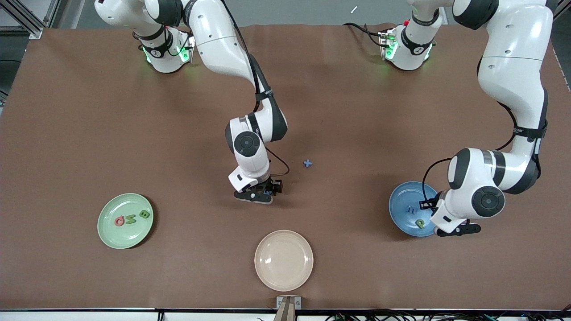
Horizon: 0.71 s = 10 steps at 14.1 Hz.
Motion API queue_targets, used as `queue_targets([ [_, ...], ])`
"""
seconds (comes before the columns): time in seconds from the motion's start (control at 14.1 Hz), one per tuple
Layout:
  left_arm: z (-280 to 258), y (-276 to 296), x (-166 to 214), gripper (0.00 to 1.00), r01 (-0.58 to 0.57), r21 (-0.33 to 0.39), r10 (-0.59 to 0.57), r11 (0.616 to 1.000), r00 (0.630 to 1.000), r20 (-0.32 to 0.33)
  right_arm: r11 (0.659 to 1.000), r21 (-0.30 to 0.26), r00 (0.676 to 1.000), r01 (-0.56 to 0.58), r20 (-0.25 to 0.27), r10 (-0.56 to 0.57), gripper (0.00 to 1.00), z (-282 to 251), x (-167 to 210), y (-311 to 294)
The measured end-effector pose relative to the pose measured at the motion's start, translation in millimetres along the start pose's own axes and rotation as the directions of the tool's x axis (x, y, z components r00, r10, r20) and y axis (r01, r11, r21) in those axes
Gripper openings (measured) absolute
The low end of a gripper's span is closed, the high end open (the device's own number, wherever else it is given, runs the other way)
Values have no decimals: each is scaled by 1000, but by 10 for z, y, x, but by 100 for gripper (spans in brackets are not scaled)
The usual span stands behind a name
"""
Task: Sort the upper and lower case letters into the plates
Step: 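Grasp the x with the left gripper while the right gripper places the G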
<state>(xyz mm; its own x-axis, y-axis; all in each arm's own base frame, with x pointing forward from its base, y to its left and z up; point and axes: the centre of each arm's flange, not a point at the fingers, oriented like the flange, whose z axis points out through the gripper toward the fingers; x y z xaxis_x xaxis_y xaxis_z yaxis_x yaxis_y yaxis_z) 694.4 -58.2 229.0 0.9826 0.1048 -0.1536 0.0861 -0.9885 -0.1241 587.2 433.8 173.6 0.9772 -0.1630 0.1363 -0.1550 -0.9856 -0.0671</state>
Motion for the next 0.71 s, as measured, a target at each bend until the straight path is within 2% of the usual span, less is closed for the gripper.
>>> queue_targets([
  [0.14, -120, 148, -36, 80, 6, -18, -6, 1000, 1000, -11, 1000, -11, 1000, 12, -8, -12, 74, -9, 9, 3],
  [0.21, -194, 253, -67, 91, 32, -33, -32, 999, 999, -14, 1000, -14, 1000, 17, -9, -17, 73, -11, 6, -2],
  [0.28, -268, 404, -117, 99, 64, -49, -64, 997, 998, -11, 1000, -13, 1000, 22, -15, -23, 66, -27, 9, -18],
  [0.43, -401, 803, -251, 100, 119, -84, -119, 989, 993, -1, 999, -12, 999, 31, -20, -31, 45, -55, 10, -49],
  [0.5, -455, 1016, -329, 100, 142, -100, -142, 985, 990, 5, 999, -13, 999, 32, -21, -32, 45, -55, 10, -48],
  [0.57, -498, 1232, -414, 100, 161, -110, -161, 981, 987, 9, 999, -12, 999, 33, -22, -33, 39, -66, 14, -54],
  [0.71, -548, 1612, -580, 100, 191, -113, -191, 975, 982, 13, 999, -12, 999, 32, -18, -32, 36, -80, 15, -54],
])
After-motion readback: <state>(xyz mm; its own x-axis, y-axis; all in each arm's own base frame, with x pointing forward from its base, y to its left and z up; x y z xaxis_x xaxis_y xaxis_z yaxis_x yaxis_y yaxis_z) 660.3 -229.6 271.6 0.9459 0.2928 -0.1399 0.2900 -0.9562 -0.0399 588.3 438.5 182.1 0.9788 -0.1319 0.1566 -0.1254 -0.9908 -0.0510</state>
